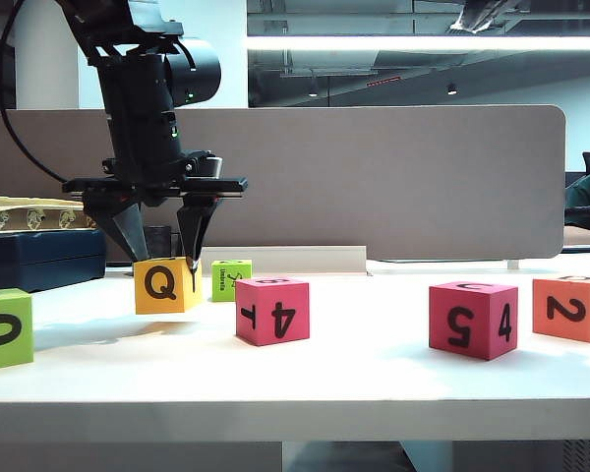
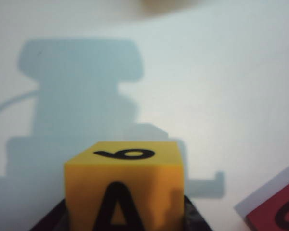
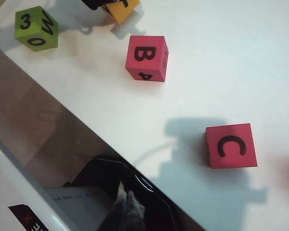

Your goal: Select the appropriate blocks from the scattered letter blocks on the table and arrange them in a row to spell out "ABCD".

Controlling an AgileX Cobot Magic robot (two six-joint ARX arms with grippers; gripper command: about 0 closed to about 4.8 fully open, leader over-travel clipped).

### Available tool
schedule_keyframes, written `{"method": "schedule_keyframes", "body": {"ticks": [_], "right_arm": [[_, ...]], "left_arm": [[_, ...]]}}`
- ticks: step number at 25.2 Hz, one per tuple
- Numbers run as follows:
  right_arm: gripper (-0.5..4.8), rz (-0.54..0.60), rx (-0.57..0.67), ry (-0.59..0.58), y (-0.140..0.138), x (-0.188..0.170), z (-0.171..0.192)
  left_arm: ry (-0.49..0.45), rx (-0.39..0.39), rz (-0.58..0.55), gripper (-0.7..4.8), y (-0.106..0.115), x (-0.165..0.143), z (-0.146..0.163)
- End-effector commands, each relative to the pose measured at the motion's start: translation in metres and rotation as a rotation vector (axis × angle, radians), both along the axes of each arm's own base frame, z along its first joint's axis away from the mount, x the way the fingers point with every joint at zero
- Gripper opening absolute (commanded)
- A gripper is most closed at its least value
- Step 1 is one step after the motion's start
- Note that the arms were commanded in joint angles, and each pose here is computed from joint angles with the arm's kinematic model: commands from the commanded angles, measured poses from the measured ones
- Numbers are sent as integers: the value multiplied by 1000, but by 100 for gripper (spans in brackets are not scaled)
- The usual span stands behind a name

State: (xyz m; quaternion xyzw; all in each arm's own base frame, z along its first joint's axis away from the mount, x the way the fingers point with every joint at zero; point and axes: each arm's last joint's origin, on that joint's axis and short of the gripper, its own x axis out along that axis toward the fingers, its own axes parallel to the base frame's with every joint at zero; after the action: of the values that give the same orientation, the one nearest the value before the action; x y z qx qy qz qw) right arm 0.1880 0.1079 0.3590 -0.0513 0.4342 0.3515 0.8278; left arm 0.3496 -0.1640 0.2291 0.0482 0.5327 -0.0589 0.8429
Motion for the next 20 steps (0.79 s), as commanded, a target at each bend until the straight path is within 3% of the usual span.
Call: {"method": "schedule_keyframes", "body": {"ticks": [1,20], "right_arm": [[-2,4,5,-12,0,0,2],[-2,4,3,-6,0,-1,2]], "left_arm": [[-6,-3,7,268,0,0,2],[37,-14,-6,282,-2,3,-11]]}}
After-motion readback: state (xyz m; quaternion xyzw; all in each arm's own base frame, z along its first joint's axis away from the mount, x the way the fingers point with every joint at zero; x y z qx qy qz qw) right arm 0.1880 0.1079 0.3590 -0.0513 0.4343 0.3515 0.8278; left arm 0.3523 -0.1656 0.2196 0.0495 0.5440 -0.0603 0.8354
